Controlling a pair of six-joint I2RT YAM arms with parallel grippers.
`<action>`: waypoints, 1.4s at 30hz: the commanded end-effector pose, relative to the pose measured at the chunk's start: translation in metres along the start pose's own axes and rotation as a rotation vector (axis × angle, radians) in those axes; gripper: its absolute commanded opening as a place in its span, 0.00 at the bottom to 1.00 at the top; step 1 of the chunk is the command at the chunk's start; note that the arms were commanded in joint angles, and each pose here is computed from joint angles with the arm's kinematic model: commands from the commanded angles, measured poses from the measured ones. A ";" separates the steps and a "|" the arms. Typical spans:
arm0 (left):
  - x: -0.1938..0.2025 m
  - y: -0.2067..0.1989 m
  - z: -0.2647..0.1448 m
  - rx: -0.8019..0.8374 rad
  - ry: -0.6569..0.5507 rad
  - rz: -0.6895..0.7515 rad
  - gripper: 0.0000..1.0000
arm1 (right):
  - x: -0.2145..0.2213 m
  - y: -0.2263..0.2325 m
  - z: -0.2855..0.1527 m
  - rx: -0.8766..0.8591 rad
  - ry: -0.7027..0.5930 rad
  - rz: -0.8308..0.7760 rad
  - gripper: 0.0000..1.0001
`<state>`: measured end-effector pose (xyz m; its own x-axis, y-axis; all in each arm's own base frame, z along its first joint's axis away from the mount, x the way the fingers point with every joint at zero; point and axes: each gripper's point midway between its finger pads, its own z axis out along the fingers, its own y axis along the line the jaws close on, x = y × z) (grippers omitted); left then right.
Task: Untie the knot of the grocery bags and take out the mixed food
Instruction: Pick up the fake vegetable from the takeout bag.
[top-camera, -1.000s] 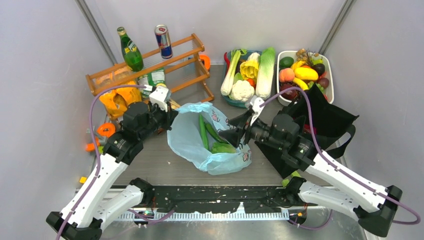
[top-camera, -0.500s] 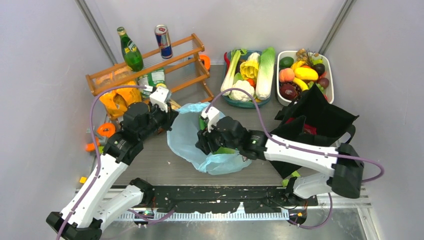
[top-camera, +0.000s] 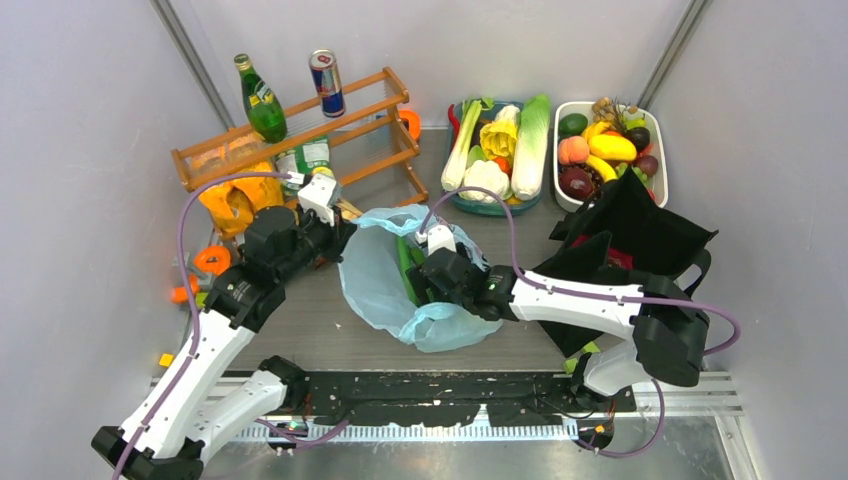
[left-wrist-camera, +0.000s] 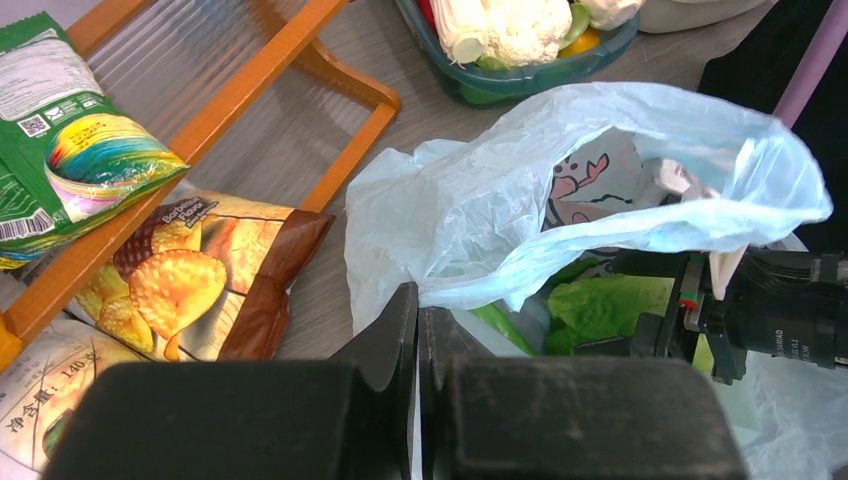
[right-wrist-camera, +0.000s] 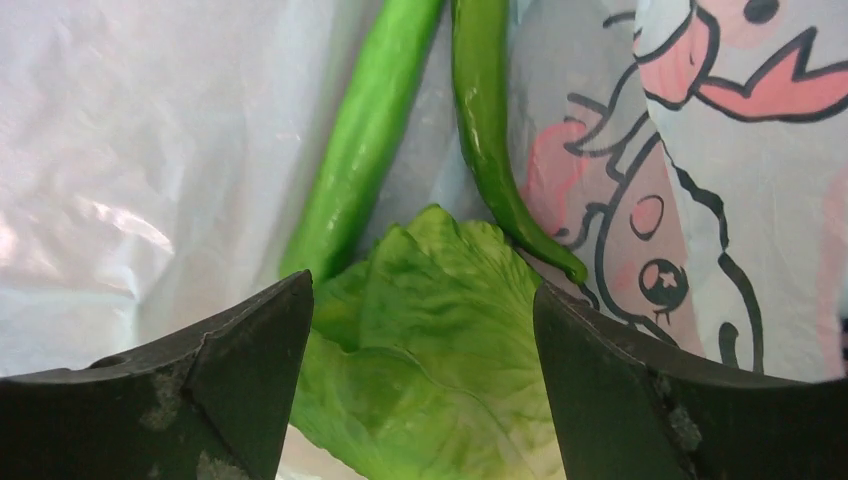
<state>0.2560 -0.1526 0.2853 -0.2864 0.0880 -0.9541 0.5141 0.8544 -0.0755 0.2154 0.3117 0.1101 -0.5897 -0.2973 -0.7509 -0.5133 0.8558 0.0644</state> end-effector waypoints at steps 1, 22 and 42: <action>-0.017 -0.003 0.000 0.015 -0.071 0.007 0.00 | 0.019 -0.008 -0.009 -0.013 0.072 -0.076 0.90; -0.014 -0.004 0.003 0.022 -0.056 0.006 0.00 | 0.082 0.024 -0.050 -0.413 0.237 -0.252 0.99; -0.016 -0.004 0.001 0.025 -0.065 0.015 0.00 | 0.048 0.017 -0.032 -0.266 0.130 -0.176 0.05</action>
<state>0.2574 -0.1542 0.2858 -0.2815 0.0875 -0.9556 0.5186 0.8517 -0.0747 0.1489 0.2922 0.0642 -0.5574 -0.5671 -0.6063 -0.7715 0.6236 0.1260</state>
